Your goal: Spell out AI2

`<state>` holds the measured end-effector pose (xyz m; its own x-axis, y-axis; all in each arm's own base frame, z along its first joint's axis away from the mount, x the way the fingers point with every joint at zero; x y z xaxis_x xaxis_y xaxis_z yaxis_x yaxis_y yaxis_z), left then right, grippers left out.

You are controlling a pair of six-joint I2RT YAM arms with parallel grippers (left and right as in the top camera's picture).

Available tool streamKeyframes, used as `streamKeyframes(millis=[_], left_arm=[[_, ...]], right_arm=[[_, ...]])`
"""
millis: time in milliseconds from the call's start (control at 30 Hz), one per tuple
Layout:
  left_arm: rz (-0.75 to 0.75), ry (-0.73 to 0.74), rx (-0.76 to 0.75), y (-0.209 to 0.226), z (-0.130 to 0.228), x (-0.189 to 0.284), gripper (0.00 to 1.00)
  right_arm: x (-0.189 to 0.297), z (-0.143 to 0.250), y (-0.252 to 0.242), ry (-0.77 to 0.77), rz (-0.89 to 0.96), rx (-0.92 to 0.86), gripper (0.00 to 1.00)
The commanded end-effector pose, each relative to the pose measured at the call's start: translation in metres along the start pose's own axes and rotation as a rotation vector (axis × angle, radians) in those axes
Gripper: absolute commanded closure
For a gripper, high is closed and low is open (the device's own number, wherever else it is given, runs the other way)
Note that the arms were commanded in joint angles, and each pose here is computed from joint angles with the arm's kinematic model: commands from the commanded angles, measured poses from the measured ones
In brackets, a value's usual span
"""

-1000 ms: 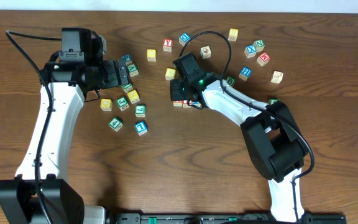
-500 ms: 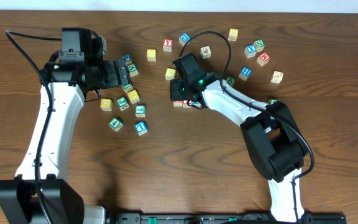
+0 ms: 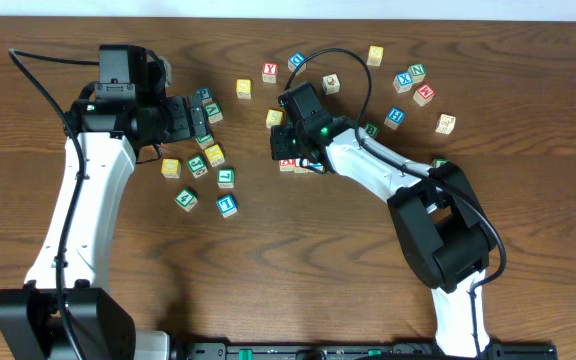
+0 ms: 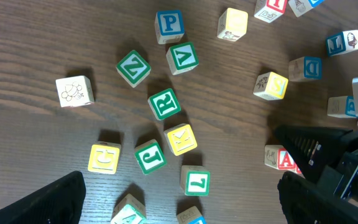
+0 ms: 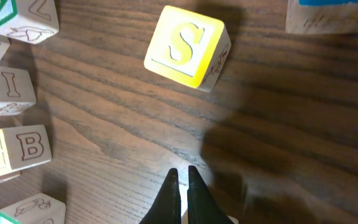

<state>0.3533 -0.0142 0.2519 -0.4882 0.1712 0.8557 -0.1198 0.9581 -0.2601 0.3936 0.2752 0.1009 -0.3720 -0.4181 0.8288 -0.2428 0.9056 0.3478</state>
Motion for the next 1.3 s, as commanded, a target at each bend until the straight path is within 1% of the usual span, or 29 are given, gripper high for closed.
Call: streamKeyframes(millis=[0, 533, 633, 767, 867, 1267], left_arm=[[-0.002, -0.014, 0.001, 0.001, -0.003, 0.005, 0.02], [-0.002, -0.014, 0.001, 0.001, -0.003, 0.005, 0.02], [-0.002, -0.014, 0.001, 0.001, -0.003, 0.005, 0.03], [-0.002, -0.014, 0.001, 0.001, -0.003, 0.005, 0.02], [-0.002, -0.014, 0.001, 0.001, -0.003, 0.005, 0.02], [-0.002, -0.014, 0.001, 0.001, -0.003, 0.005, 0.02]], right_arm=[[0.001, -0.003, 0.002, 0.006, -0.012, 0.010, 0.99], [0.001, 0.001, 0.000, 0.030, 0.002, -0.009, 0.99], [0.002, -0.003, 0.000, 0.012, -0.005, -0.008, 0.99], [0.007, -0.018, 0.001, -0.040, -0.023, -0.010, 0.97], [0.010, -0.025, 0.005, -0.048, -0.053, 0.018, 0.97], [0.010, -0.022, 0.006, -0.036, -0.045, 0.022, 0.99]])
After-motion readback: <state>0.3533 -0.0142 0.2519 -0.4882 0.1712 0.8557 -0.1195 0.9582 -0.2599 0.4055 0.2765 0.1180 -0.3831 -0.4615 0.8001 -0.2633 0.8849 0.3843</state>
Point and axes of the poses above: each gripper's point midway between its finger pads, its own x axis back along the fingers, its own y axis along the line the jaws close on, z = x × y, the point moved 9 cm from there along x, back along the fingers, and after that the axes turned 2 degrees about x, right-handed, at the moved point
